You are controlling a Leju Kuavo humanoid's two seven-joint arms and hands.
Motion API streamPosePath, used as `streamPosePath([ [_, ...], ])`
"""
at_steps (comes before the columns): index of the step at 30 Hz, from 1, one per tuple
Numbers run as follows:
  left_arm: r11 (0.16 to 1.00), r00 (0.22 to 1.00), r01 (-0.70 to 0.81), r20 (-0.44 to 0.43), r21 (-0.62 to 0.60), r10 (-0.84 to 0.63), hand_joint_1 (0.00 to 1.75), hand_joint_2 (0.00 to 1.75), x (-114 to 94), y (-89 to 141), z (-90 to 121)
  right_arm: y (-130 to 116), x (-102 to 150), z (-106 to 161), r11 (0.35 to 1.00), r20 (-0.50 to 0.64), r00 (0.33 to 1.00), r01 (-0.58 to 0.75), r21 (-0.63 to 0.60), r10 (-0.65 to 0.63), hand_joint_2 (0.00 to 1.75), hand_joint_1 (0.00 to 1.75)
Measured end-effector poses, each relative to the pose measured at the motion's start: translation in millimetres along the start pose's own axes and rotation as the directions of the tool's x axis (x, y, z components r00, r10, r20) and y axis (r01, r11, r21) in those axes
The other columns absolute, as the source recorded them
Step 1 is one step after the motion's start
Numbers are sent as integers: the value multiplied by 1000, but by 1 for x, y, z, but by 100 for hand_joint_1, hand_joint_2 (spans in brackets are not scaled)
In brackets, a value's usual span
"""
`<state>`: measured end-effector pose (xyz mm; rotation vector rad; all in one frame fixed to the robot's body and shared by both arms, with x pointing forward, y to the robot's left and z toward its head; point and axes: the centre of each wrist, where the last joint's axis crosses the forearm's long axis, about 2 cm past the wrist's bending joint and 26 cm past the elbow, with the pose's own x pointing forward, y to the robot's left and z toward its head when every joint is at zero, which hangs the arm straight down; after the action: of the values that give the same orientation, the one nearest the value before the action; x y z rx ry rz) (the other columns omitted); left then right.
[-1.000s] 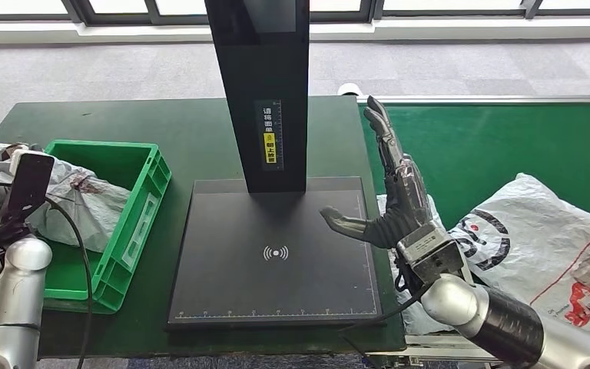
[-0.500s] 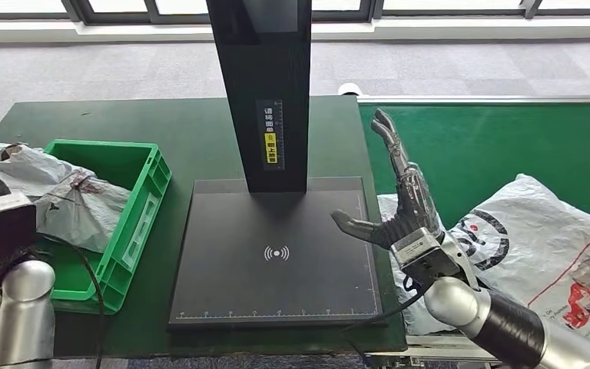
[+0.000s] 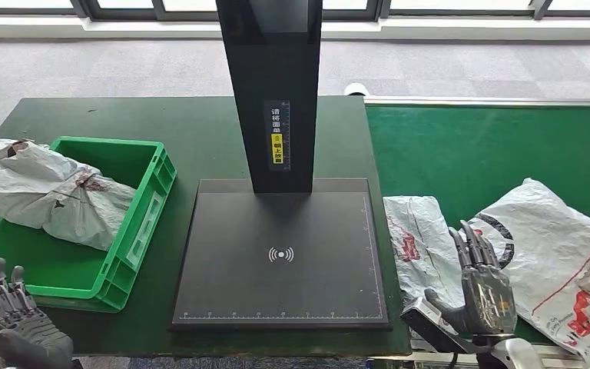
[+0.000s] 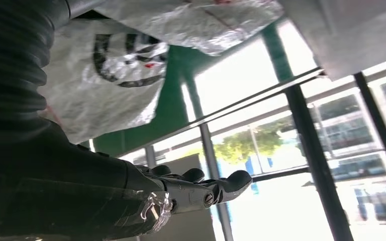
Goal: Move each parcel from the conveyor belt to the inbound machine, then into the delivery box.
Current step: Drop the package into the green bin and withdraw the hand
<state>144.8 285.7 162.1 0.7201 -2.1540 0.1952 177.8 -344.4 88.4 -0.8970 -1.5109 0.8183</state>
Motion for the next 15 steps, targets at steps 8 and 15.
streamPosePath([
  [8,979,981,-183,-86,-89,175,0,0,16,-23,10,-32,-42,48,998,-294,955,-54,-35,41,175,0],
  [15,968,971,-229,-102,-106,218,0,0,19,-28,14,-41,-54,65,994,-396,917,-91,-61,59,175,0],
])
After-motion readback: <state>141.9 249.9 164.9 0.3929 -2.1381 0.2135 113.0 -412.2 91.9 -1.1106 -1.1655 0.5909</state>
